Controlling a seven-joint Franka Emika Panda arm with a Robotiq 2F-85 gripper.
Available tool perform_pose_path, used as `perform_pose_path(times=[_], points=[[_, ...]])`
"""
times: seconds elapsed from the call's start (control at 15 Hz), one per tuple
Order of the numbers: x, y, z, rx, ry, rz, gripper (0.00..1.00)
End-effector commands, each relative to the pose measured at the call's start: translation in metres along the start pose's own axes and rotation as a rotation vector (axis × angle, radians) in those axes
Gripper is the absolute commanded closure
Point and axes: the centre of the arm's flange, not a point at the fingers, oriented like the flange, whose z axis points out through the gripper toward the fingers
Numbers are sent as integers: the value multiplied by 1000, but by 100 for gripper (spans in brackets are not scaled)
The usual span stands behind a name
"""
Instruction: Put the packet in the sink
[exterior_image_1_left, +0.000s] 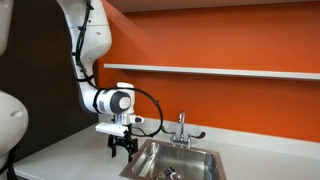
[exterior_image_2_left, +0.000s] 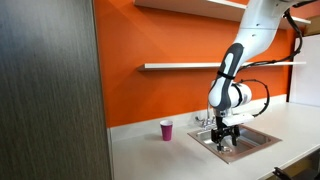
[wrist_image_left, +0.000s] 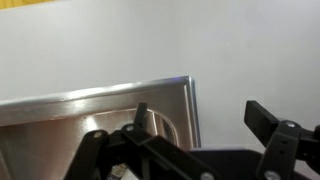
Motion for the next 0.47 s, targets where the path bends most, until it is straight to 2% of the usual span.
perform_pose_path(times=[0.0,0.4], points=[[-5,-1,0,1,-3,8,0],[-7,-2,2,1,-9,10,0]])
